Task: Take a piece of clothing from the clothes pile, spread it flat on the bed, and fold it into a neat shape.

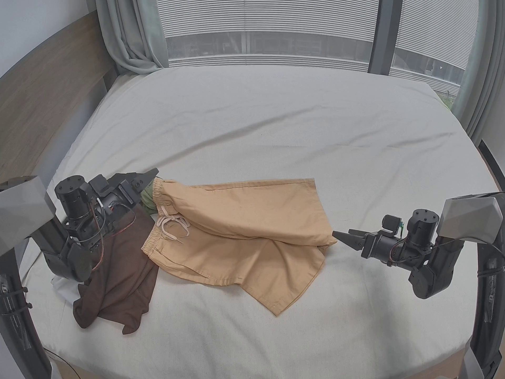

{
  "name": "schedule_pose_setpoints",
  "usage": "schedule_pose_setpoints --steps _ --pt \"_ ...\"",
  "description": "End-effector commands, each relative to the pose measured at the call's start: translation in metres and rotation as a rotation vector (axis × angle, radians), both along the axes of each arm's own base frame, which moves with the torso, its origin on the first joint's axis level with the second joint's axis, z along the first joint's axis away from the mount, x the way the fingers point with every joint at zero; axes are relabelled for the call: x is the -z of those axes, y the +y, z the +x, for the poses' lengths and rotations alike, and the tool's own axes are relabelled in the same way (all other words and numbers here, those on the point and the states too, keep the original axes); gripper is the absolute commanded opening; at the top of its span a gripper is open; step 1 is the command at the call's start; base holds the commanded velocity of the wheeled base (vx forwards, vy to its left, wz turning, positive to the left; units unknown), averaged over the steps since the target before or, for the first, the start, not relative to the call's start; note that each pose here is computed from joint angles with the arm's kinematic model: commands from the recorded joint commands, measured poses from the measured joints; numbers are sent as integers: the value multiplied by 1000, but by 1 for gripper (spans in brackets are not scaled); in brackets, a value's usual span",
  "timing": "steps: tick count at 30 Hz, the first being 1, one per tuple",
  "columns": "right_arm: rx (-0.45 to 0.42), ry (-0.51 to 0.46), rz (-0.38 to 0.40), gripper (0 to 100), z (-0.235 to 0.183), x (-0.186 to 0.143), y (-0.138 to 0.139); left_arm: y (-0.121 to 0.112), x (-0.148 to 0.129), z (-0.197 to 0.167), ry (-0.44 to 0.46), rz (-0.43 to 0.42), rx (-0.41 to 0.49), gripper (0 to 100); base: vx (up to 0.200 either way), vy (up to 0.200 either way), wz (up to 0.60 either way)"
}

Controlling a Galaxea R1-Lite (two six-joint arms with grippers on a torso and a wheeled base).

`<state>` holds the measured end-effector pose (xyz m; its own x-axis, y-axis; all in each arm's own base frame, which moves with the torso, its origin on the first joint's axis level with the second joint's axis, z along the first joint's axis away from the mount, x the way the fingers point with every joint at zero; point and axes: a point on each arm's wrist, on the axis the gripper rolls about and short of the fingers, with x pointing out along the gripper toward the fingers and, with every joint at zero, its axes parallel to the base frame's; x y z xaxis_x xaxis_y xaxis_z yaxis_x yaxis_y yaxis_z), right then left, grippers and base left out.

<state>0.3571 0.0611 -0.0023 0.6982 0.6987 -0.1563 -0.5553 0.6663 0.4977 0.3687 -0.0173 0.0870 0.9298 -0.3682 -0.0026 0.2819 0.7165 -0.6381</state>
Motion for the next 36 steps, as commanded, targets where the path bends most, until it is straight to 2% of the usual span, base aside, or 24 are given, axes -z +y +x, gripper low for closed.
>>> schedule_pose_setpoints --steps 1,3,15,28,32,36 --pt "-22 15 -5 100 -6 1 7 5 2 -16 14 33 19 100 0 0 0" --pt "-31 28 -15 100 -9 6 10 3 9 -22 27 83 29 100 0 0 0" --pt "-50 108 -49 100 -23 27 12 7 37 -31 96 197 35 100 0 0 0" --pt "-62 133 -56 100 -23 39 19 6 50 -32 143 199 42 100 0 0 0" --pt "-50 128 -61 100 -22 40 19 8 54 -34 180 198 36 100 0 0 0" --pt "-47 137 -63 100 -21 45 20 13 61 -36 253 196 28 100 0 0 0"
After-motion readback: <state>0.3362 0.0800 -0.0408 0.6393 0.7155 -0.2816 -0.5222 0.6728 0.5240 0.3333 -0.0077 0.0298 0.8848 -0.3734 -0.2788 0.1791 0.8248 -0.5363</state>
